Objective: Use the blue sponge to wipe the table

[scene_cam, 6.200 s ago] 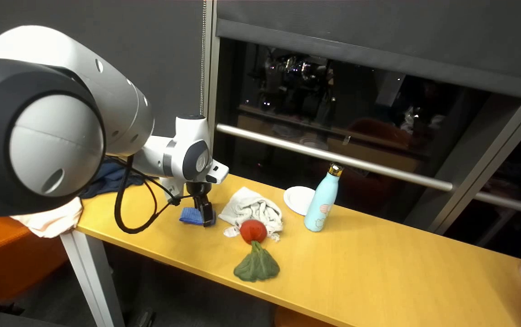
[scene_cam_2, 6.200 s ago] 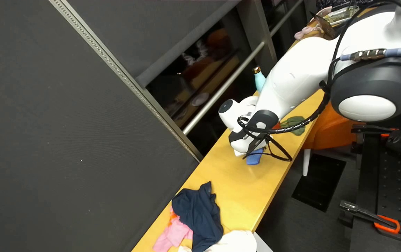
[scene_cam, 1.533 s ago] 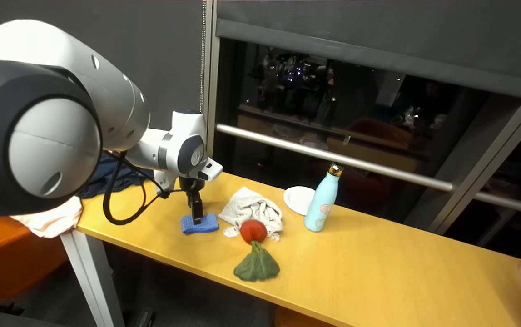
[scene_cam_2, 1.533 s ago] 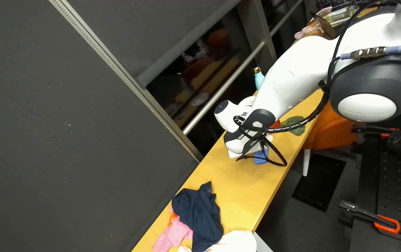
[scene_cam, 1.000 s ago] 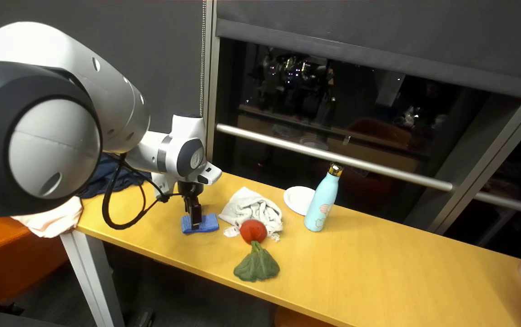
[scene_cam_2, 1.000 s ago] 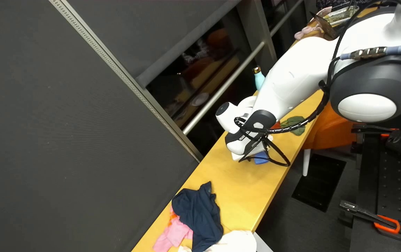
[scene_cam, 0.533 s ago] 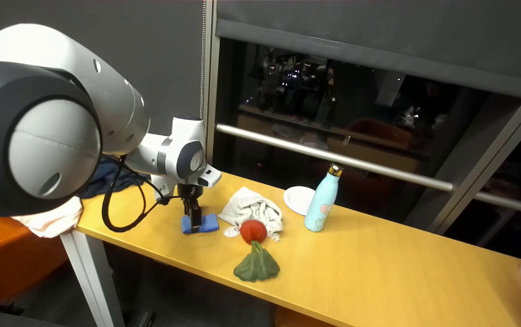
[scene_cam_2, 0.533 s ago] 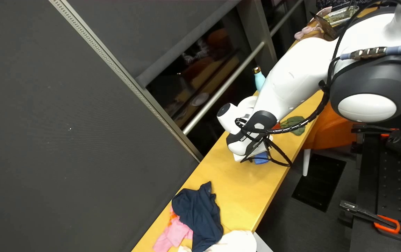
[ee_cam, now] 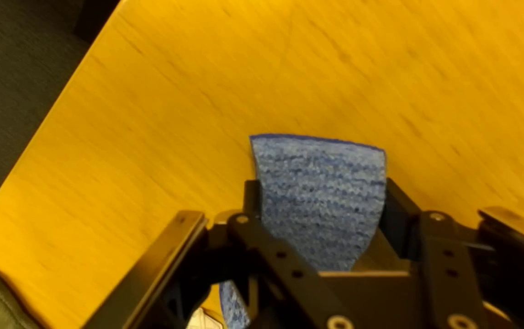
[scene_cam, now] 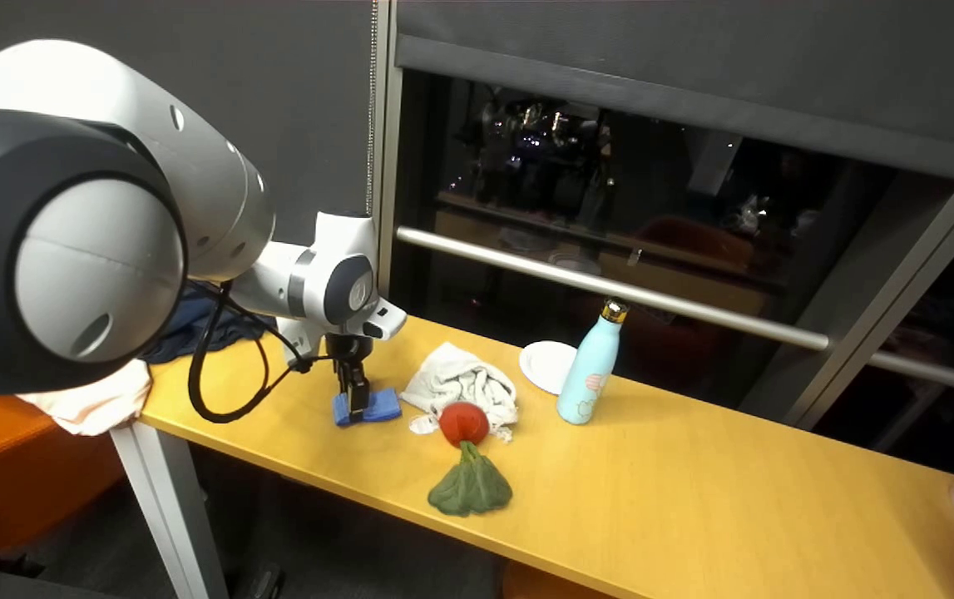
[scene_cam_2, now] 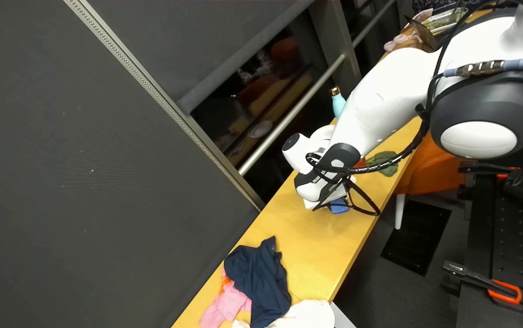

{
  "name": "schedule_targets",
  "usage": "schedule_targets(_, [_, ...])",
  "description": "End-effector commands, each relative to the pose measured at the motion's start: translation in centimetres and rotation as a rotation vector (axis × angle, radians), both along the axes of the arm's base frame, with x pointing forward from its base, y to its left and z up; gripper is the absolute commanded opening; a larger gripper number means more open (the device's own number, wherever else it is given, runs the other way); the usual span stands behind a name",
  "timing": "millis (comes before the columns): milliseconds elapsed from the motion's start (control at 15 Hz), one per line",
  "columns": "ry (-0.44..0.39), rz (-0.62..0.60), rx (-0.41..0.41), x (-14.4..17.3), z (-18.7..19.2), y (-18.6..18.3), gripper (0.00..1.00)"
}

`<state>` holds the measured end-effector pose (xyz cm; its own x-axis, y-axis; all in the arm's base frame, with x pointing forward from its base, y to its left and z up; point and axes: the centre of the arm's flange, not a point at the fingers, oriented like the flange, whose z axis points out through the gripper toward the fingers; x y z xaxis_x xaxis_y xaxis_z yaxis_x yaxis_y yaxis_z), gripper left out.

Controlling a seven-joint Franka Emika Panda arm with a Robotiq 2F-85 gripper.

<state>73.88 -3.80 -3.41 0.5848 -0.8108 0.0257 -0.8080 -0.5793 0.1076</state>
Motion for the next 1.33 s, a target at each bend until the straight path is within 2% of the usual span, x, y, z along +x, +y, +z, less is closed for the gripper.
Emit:
schedule_targets(0, [0.006, 0.024, 0.003, 1.7, -1.2, -0.1, 0.35])
schedule_targets(400, [0.013, 0.034, 0.001, 1.5, -1.8, -0.4, 0.24])
schedule_targets(533, [0.016, 0.033, -0.004, 1.0, -2.1, -0.5, 0.17])
schedule_targets(733, [0.02, 0.037, -0.002, 0.0, -1.8, -0.8, 0.14])
schedule_targets(933, [-0.005, 0.038, -0.011, 0.0, -0.2, -1.4, 0.02])
schedule_targets(1267, [-0.011, 0.037, -0.003, 0.1, 0.3, -1.9, 0.04])
